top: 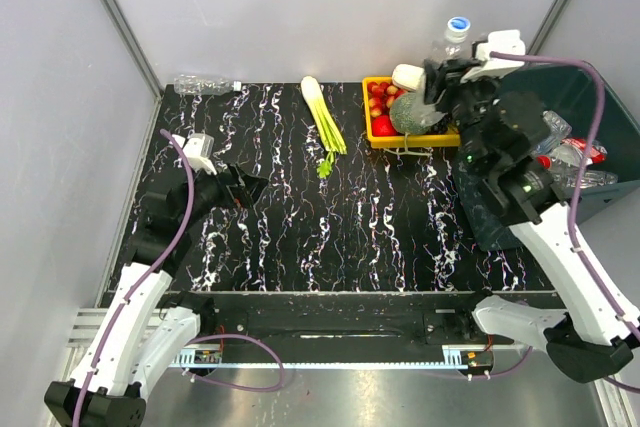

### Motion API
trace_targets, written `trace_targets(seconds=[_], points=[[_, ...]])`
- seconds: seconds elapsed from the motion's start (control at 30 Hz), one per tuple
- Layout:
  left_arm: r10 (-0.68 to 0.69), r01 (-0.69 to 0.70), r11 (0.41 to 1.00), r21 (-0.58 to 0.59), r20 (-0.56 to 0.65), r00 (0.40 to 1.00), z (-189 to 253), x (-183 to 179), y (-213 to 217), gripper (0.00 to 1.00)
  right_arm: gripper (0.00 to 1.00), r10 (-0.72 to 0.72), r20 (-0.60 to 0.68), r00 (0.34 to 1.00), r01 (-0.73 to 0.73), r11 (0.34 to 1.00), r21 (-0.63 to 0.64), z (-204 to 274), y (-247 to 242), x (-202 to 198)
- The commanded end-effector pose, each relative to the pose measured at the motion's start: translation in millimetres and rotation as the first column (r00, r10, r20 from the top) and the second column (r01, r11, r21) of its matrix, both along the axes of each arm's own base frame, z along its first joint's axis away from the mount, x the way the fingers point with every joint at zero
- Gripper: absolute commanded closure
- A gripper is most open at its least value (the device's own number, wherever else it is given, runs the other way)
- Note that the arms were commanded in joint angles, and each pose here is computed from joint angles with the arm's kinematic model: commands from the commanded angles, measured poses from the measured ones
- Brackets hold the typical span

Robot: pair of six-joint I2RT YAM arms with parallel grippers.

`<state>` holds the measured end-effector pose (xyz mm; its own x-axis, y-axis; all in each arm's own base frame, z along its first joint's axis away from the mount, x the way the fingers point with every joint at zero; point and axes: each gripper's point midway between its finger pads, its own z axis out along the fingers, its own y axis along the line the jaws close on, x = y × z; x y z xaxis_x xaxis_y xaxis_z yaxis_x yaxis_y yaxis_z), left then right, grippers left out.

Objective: Put the plastic bottles in the bin
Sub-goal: Place the plastic bottle in the trash bin.

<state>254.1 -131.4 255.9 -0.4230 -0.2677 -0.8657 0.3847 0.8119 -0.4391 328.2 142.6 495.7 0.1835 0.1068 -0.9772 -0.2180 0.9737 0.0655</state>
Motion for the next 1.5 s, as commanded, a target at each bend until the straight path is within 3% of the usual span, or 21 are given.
trace_targets(seconds=[0.0, 0.33, 0.43, 0.77, 0.93, 0.97, 1.1, 1.2, 1.33, 1.47], points=[[0.024, -0.025, 0.999, 0.021, 0.055, 0.998, 9, 4, 5, 0.01, 0.54, -0.265, 0.071, 0.962, 0.273, 0.947, -0.167, 35, -70, -11], [0.058, -0.060, 0.998, 0.036, 0.059, 0.997, 7, 5, 12, 0.01, 0.54, -0.583, 0.118, 0.804, 0.589, 0.752, -0.296, 57, -157, -45], [0.065, -0.067, 0.997, 0.040, 0.050, 0.997, 5, 5, 13, 0.01, 0.59, -0.619, 0.121, 0.776, 0.622, 0.720, -0.308, 55, -171, -55], [0.078, -0.080, 0.996, 0.045, 0.045, 0.996, 3, 6, 15, 0.01, 0.55, -0.691, 0.038, 0.721, 0.628, 0.630, -0.457, 8, -198, -23], [0.073, -0.074, 0.996, 0.044, 0.033, 0.997, -2, 6, 14, 0.01, 0.52, -0.727, -0.096, 0.679, 0.595, 0.623, -0.508, -34, -225, -7], [0.073, -0.075, 0.996, 0.044, 0.029, 0.997, -2, 7, 13, 0.01, 0.47, -0.728, -0.124, 0.674, 0.582, 0.627, -0.518, -43, -226, -5], [0.075, -0.076, 0.996, 0.053, 0.014, 0.997, -3, 7, 14, 0.01, 0.13, -0.707, -0.261, 0.658, 0.480, 0.660, -0.577, -73, -220, -1], [0.098, -0.099, 0.994, 0.053, 0.026, 0.995, -1, 7, 18, 0.01, 0.06, -0.736, -0.306, 0.604, 0.484, 0.644, -0.592, -76, -225, -7], [0.114, -0.115, 0.992, 0.054, 0.022, 0.993, -2, 8, 20, 0.01, 0.05, -0.683, -0.307, 0.663, 0.472, 0.700, -0.536, -67, -215, -6], [0.157, -0.158, 0.986, 0.047, 0.030, 0.987, 1, 8, 27, 0.01, 0.06, -0.532, -0.375, 0.759, 0.383, 0.831, -0.403, -65, -184, -1]])
